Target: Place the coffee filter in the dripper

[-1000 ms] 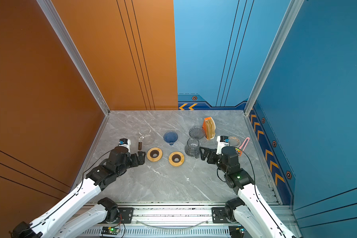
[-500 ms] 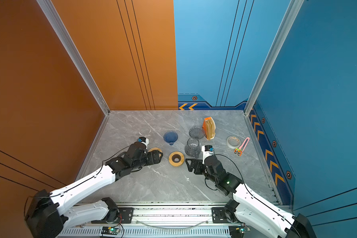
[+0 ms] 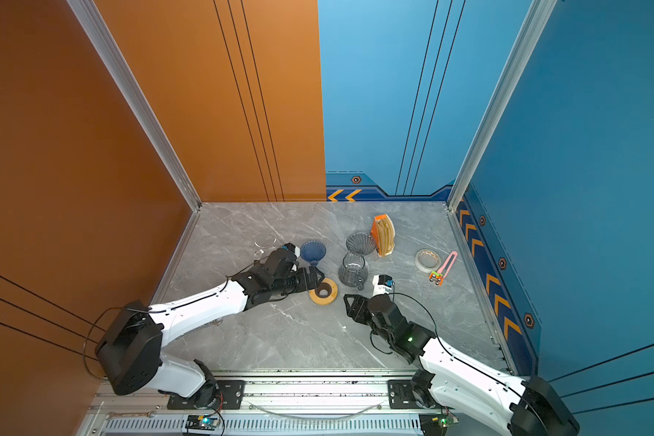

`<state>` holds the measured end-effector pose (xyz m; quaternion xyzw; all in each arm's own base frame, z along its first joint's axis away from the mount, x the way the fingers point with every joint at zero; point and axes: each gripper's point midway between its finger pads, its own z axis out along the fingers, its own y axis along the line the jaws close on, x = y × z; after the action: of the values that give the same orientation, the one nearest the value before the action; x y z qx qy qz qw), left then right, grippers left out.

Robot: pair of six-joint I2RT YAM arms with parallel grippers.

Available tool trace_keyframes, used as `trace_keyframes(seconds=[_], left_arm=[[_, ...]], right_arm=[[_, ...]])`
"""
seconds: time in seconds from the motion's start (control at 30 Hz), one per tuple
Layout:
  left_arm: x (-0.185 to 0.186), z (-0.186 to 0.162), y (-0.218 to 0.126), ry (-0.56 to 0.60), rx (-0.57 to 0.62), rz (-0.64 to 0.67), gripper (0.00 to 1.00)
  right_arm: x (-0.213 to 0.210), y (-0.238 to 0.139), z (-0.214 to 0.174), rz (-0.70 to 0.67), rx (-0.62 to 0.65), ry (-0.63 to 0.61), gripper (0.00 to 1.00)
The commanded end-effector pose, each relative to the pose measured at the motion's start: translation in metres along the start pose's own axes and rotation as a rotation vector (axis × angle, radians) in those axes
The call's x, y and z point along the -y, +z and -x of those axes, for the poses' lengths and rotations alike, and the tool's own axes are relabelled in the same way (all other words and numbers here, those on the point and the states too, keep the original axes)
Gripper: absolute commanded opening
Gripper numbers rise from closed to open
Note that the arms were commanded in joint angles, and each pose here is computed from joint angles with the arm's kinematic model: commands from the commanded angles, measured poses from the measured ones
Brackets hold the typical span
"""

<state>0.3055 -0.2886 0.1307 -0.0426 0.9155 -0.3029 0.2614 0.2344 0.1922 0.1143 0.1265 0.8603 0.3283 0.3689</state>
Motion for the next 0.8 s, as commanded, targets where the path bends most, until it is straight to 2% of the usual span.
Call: trace_keyframes(seconds=[0.0,0.27,0.3,0.77], left_arm=[[0.014,0.001,0.007,0.0,-0.016,-0.027,0.98],[0.007,-0.009,0.026,-0.011,-0.065,0.02,0.98],[0.015,-0.003,0.025,-0.013,-0.054,0.006,0.98],[0.018,-0.007,0.034,-0.035,-0.08,0.004,0.98]], right_arm=[[-0.008,0.007,0.002,0.036,0.02,0.055,0.65],[-0.009,0.02,-0.004,0.034,-0.001,0.086,0.58],[-0.008,0.021,-0.005,0.032,-0.002,0.09,0.57],[-0.011,0.042,-0.013,0.019,-0.04,0.118,0.54]])
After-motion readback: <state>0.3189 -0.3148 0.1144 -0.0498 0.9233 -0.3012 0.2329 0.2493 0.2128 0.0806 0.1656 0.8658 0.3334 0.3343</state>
